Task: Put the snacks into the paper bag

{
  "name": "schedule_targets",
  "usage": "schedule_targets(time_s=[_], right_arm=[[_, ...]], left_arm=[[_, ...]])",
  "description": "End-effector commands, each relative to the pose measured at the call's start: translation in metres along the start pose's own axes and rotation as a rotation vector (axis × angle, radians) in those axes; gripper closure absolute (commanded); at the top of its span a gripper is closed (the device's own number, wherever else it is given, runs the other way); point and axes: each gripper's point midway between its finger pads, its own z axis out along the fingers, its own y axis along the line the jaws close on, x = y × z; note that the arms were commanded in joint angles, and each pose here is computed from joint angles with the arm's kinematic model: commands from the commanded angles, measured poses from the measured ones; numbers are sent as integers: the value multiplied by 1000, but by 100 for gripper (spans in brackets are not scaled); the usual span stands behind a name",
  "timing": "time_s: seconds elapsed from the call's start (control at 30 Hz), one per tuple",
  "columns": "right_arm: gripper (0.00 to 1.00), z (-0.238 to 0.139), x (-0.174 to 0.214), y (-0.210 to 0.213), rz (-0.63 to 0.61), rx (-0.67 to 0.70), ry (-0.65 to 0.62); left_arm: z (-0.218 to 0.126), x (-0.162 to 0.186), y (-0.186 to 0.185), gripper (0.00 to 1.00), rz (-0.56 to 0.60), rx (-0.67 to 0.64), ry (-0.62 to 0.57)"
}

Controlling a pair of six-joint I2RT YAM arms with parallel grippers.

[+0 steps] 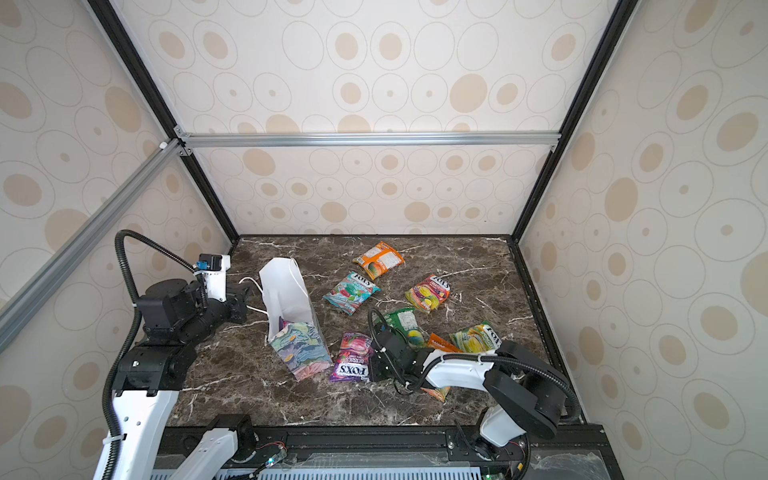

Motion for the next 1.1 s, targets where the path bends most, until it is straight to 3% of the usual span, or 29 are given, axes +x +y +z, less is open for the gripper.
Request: schedule_targets(time_s=[0.0, 0.5, 1.07], right_arm=[[100, -6, -9, -2, 6, 21, -29], [100, -15, -18, 5, -37, 10, -51], [100, -53, -49, 28, -162, -10, -121]], left_arm=[[-4, -6, -2, 98, 6, 10, -20], [-5, -6, -3, 100, 7, 13, -17], [-7, -9, -3, 100, 9, 8, -22]])
